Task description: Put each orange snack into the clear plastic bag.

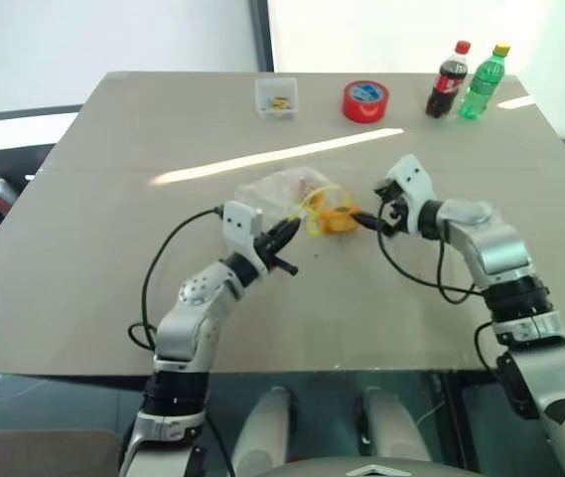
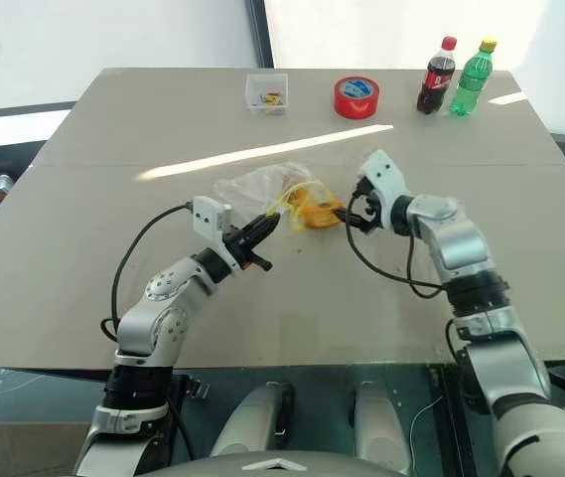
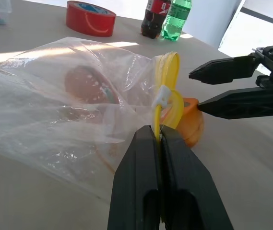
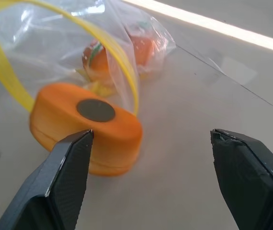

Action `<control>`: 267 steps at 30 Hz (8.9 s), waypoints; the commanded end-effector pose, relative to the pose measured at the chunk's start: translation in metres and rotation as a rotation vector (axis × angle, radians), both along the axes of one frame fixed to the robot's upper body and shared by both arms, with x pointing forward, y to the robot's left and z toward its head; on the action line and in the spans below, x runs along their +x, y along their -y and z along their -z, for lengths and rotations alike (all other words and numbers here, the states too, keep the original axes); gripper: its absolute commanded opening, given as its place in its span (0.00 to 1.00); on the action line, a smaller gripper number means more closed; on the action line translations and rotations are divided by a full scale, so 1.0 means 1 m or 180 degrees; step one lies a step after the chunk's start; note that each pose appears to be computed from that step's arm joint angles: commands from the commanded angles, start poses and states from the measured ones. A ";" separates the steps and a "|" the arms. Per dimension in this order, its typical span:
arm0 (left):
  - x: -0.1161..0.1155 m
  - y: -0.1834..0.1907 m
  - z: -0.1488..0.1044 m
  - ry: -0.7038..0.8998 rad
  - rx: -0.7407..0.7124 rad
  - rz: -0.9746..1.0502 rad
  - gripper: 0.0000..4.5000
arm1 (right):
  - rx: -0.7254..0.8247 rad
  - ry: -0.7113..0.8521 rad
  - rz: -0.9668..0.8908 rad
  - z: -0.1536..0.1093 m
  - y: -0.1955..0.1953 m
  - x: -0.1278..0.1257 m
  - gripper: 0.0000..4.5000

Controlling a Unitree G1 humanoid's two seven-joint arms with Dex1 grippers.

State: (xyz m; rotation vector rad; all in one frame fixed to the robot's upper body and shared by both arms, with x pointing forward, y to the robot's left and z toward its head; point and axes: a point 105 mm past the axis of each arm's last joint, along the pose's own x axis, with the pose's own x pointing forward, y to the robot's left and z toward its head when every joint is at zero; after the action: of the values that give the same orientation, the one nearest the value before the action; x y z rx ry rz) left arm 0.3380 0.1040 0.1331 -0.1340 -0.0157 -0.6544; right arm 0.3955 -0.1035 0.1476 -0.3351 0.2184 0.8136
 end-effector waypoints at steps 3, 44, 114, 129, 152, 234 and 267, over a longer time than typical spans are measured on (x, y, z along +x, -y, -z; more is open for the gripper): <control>-0.003 0.000 -0.014 0.0162 -0.0026 0.0039 0.00 | -0.0405 0.0043 -0.0147 0.019 0.004 -0.003 0.88; -0.011 0.004 -0.005 0.0099 -0.0018 0.0151 0.00 | 0.0784 0.0579 0.0044 -0.043 -0.073 0.042 0.52; -0.012 0.024 0.040 -0.0126 0.0963 0.0850 0.00 | 0.0007 -0.0190 -0.0242 -0.002 -0.027 -0.023 0.01; -0.013 0.052 0.022 -0.0051 0.0720 0.1101 0.00 | 0.0272 -0.0288 -0.0773 -0.046 -0.043 -0.055 0.01; -0.009 0.049 -0.091 0.0066 -0.0745 0.1089 0.00 | -0.0371 -0.0055 -0.0135 -0.100 0.060 -0.037 0.01; -0.009 0.037 -0.064 0.0302 0.0514 0.1203 0.00 | -0.1273 0.1208 -0.1406 -0.137 0.000 -0.081 0.47; -0.016 0.036 -0.063 0.1489 0.1965 0.1408 0.00 | -0.1768 0.2098 -0.2285 -0.101 -0.062 -0.071 0.47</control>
State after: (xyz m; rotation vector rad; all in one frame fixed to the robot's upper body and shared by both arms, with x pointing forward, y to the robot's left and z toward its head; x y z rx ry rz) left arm 0.3242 0.0710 0.1863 0.5948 -0.1890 -1.0828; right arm 0.3284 -0.0407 0.2376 -1.2032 -0.2762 1.3079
